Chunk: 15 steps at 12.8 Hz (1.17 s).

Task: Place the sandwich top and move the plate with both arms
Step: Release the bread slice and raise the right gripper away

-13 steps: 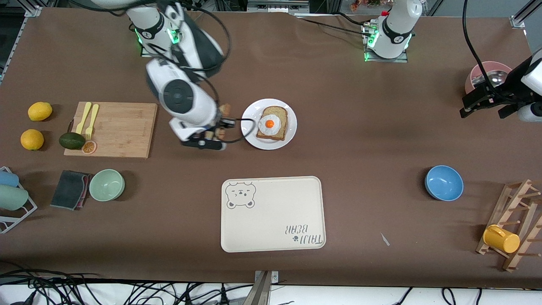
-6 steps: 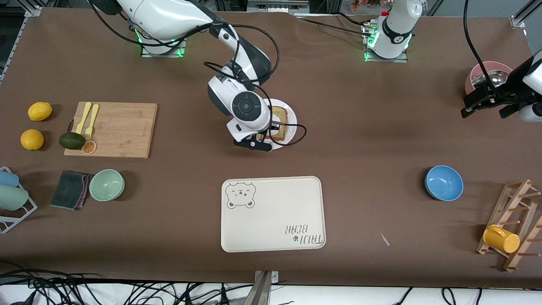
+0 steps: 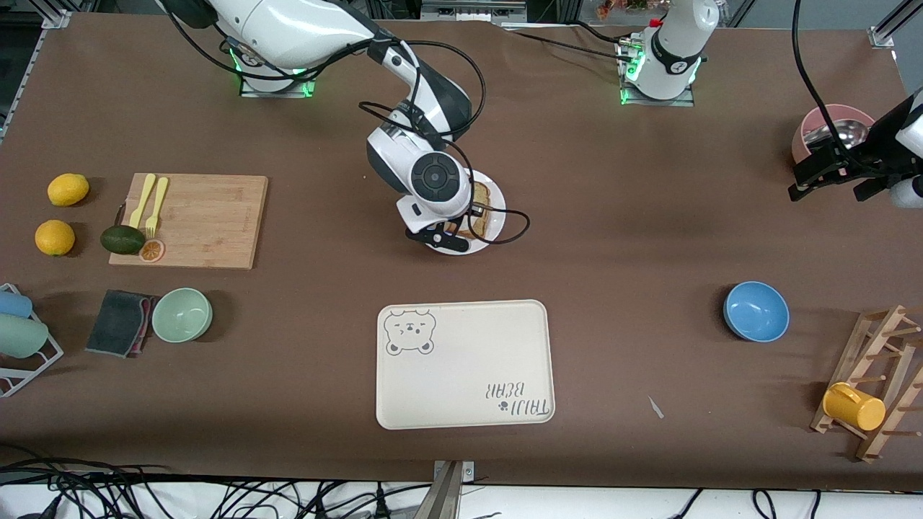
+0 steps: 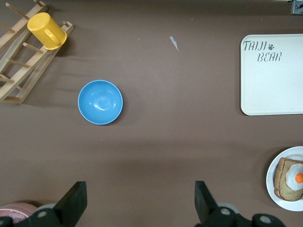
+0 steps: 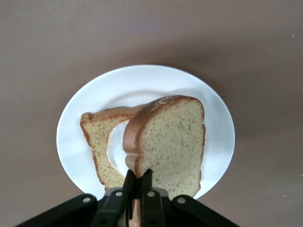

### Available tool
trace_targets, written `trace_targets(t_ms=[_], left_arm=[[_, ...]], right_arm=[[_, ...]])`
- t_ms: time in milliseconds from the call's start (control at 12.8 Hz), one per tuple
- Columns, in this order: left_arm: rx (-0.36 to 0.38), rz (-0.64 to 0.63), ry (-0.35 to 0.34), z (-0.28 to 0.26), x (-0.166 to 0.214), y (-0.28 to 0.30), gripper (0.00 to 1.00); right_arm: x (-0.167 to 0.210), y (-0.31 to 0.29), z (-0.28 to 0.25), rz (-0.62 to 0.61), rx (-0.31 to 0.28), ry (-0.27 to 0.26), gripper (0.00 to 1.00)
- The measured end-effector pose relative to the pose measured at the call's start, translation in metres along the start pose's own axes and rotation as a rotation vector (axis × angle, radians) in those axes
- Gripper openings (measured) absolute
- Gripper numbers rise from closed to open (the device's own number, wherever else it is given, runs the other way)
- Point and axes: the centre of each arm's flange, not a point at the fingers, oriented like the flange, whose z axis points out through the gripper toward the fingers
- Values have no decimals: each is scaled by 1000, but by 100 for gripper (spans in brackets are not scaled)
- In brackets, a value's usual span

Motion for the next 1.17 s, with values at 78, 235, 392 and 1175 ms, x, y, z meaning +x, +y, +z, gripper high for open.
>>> trace_targets(t_ms=[78,235,392,1175], left_arm=[[0,0,0,0,0,0,100],[0,0,0,0,0,0,100],[0,0,0,0,0,0,100],[0,-2,-1,0,0,-1,100]], right_arm=[[-3,-3,5,-2,-4,-3,8],[-6,-9,16,-4,9,1,8],[-10,-15,27,-13,16,1,8],[69,51,-65,108,31,78,100]])
